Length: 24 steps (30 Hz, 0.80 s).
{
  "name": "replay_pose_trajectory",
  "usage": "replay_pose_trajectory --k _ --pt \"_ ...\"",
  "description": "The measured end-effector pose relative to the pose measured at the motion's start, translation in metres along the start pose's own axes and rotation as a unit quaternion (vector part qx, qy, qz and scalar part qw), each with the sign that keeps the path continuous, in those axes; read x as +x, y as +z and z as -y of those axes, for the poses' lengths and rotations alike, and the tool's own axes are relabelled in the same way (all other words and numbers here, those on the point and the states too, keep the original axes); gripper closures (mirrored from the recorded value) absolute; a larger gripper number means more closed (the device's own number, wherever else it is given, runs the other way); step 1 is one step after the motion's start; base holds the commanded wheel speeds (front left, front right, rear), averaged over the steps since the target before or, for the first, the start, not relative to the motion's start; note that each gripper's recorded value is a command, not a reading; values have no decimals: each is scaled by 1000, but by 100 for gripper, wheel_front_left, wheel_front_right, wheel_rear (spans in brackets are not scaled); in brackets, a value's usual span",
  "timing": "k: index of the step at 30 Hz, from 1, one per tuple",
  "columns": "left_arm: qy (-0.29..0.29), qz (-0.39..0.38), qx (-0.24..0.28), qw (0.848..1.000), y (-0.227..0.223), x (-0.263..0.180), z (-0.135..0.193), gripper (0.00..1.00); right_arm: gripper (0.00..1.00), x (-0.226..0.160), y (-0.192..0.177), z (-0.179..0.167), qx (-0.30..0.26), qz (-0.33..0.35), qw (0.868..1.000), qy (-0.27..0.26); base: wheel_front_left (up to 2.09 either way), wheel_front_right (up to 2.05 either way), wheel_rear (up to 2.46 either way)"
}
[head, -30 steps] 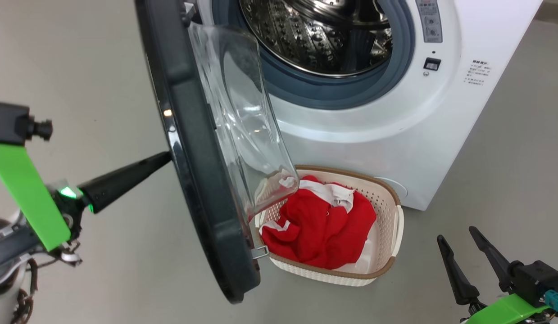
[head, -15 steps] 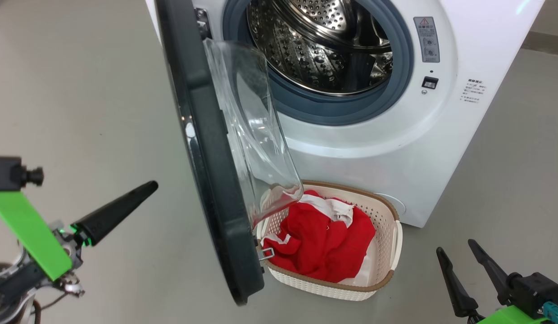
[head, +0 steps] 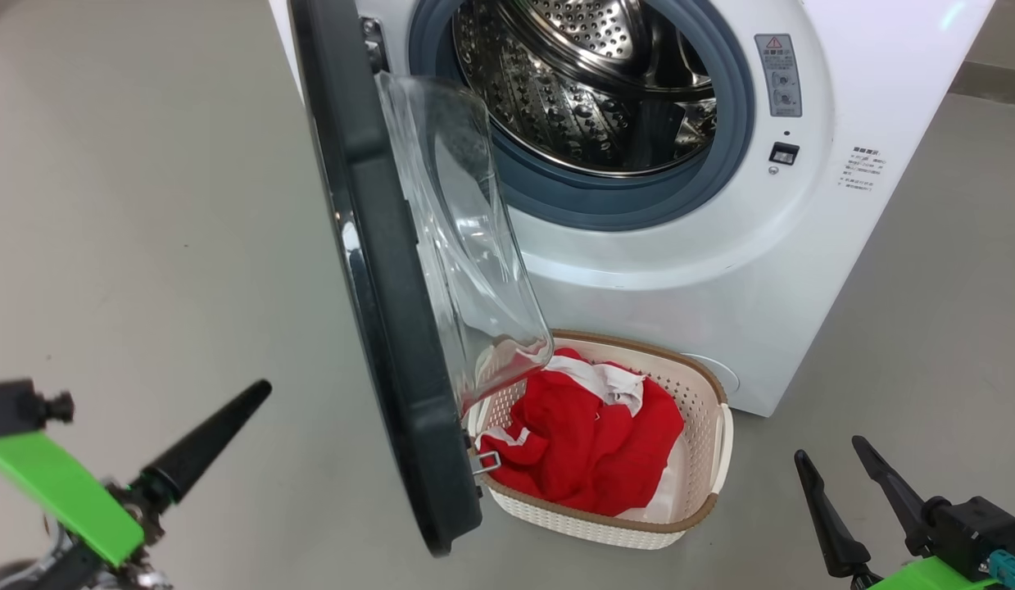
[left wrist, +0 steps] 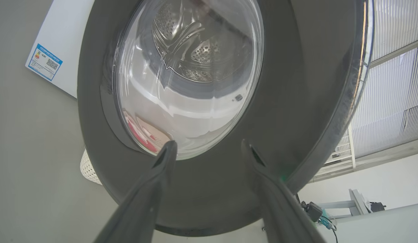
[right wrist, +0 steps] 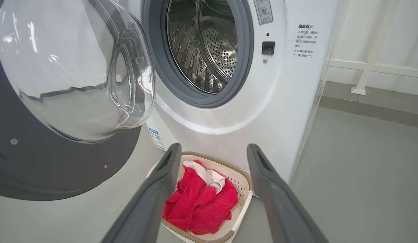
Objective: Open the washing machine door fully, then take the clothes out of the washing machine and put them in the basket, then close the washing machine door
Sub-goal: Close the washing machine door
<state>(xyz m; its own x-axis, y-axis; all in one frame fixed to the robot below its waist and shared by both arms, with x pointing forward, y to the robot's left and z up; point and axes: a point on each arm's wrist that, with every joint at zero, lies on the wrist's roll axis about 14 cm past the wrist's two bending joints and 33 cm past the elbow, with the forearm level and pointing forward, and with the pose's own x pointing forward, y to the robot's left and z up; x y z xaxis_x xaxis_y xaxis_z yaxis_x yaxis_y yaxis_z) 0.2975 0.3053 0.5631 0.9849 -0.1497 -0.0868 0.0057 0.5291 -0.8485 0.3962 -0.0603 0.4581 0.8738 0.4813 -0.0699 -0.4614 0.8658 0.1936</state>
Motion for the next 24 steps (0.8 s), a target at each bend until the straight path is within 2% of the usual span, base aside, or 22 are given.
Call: replay_pose_trajectory --k 12,19,24 --pt "65 45 -66 995 -25 -17 -48 0 0 0 -2 2 3 -2 1000 -4 0 0 0" --pt "80 77 -76 991 -25 -18 -57 0 0 1 -4 4 5 -4 1000 -5 0 0 0" --pt "93 93 -60 989 -29 -14 -62 0 0 1 -5 5 6 -5 1000 -7 0 0 0"
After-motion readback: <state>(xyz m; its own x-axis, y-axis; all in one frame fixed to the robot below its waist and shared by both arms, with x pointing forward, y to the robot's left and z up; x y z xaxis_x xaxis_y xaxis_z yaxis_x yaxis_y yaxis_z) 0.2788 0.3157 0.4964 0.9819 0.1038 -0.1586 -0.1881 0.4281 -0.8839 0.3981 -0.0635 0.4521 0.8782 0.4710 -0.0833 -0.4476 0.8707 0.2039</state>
